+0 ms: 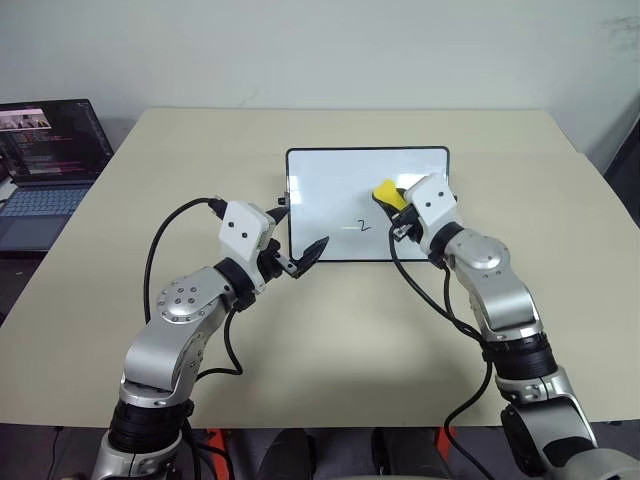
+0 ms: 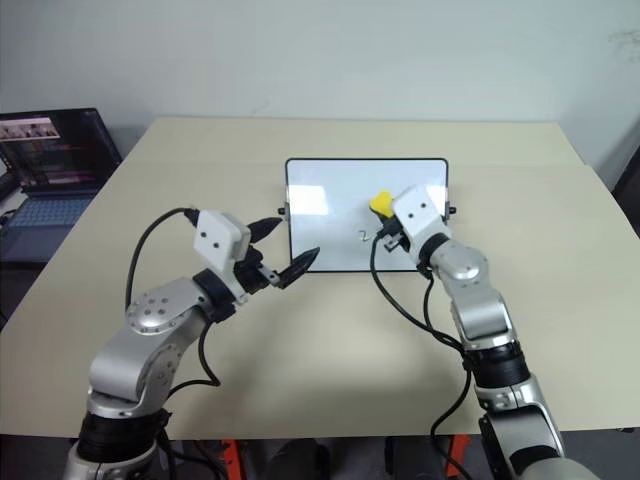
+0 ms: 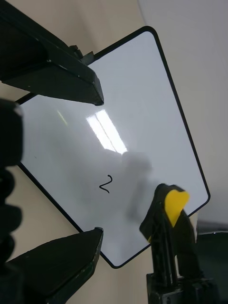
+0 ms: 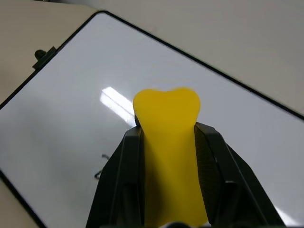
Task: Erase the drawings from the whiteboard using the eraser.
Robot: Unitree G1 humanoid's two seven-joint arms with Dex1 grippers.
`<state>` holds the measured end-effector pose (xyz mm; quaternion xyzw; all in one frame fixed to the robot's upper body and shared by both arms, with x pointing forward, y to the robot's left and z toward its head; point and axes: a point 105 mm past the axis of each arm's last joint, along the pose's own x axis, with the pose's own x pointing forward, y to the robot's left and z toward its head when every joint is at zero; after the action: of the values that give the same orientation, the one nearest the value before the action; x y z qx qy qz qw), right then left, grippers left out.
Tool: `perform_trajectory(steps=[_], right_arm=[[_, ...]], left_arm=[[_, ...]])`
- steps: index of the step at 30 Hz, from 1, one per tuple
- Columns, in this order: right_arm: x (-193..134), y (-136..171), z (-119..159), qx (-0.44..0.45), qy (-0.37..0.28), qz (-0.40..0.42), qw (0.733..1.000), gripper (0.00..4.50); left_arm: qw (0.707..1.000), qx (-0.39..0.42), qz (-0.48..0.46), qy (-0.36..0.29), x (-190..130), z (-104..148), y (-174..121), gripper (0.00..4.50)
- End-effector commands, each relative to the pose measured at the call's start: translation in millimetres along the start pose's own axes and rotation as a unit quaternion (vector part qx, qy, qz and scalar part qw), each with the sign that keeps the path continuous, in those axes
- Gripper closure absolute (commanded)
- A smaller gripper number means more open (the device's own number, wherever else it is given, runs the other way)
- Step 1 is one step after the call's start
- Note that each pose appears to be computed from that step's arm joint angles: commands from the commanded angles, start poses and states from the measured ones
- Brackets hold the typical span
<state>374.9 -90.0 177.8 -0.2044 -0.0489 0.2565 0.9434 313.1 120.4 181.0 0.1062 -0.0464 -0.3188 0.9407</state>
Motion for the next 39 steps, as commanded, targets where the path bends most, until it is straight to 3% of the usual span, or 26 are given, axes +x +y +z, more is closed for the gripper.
perform_trajectory(steps=[1,13,18,28,39], right_arm=[[-13.2,-3.6,7.3,-0.001,-0.01,-0.019,1.0,3.36],[-42.2,-0.9,-42.6,0.016,0.072,-0.035,0.997,3.36],[-47.1,-2.5,-49.5,0.021,0.083,-0.041,0.995,3.36],[-39.7,-10.1,-33.1,0.01,0.055,-0.054,0.997,3.36],[-0.1,-13.5,1.4,-0.013,-0.013,-0.042,0.999,3.36]], left_arm=[[1.0,0.015,-0.003,-0.024,-1.9,12.6,-4.3,0.0],[1.0,0.011,-0.012,-0.022,-1.2,10.2,-9.5,0.0],[1.0,0.011,-0.012,-0.023,-0.6,10.8,-9.0,0.0],[1.0,0.012,-0.012,-0.023,0.1,11.5,-8.1,0.0],[1.0,0.012,-0.013,-0.023,1.0,11.8,-8.3,0.0]])
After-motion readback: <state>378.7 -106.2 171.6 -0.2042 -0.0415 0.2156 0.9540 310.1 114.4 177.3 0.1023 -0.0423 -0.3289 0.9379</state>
